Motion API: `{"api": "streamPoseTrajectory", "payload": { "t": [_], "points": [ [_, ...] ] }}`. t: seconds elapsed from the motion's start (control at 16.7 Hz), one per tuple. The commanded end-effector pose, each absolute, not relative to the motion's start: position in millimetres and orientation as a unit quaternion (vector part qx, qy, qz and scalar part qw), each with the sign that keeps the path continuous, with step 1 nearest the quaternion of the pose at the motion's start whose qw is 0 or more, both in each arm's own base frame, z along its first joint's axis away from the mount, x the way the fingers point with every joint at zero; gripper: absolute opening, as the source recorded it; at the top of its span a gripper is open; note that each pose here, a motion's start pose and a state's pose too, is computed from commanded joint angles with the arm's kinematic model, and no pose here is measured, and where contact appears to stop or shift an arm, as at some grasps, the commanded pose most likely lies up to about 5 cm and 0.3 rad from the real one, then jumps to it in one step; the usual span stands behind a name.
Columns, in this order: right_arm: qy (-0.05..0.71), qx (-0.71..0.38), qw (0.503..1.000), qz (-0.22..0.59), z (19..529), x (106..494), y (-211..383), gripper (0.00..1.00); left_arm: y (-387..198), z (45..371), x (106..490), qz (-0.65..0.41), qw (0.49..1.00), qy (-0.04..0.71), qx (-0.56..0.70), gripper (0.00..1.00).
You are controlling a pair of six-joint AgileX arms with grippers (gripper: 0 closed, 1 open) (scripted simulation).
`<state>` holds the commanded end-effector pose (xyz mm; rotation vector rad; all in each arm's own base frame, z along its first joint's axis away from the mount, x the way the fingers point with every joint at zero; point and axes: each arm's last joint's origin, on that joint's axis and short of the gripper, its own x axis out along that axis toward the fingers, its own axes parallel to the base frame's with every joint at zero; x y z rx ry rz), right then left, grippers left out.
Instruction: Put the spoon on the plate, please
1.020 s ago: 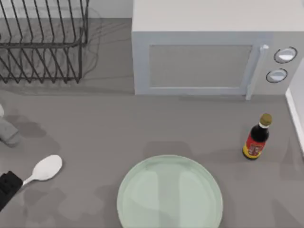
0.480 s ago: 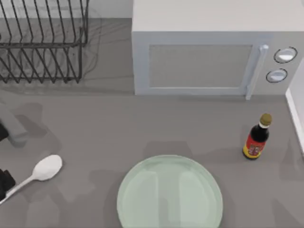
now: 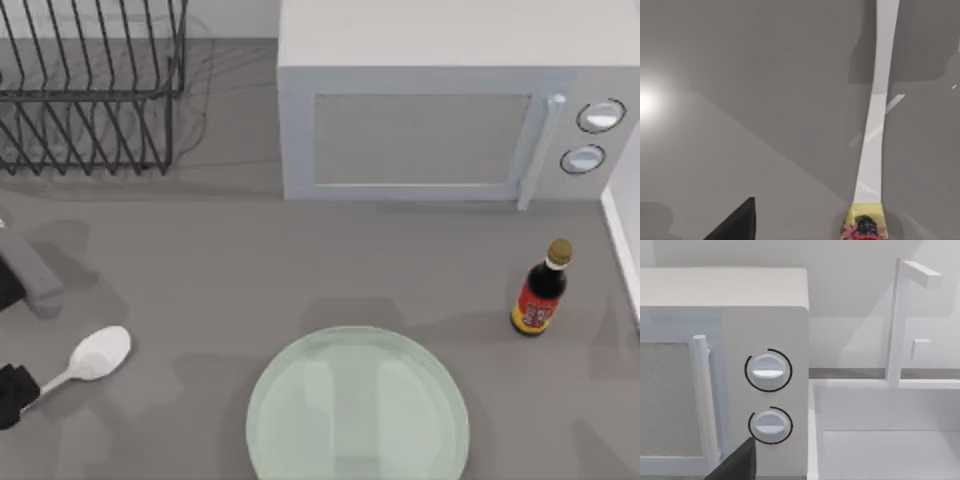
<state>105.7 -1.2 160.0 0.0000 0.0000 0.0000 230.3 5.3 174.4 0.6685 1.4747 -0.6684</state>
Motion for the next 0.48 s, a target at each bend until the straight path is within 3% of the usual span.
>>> {"api": "streamPoseTrajectory", "payload": {
  "t": [0.48],
  "points": [
    [0.0,0.0,1.0,0.0,160,106,-1,1.0,6,96,229,-0.292,0.643,0.644,0.294,1.0]
  ]
}}
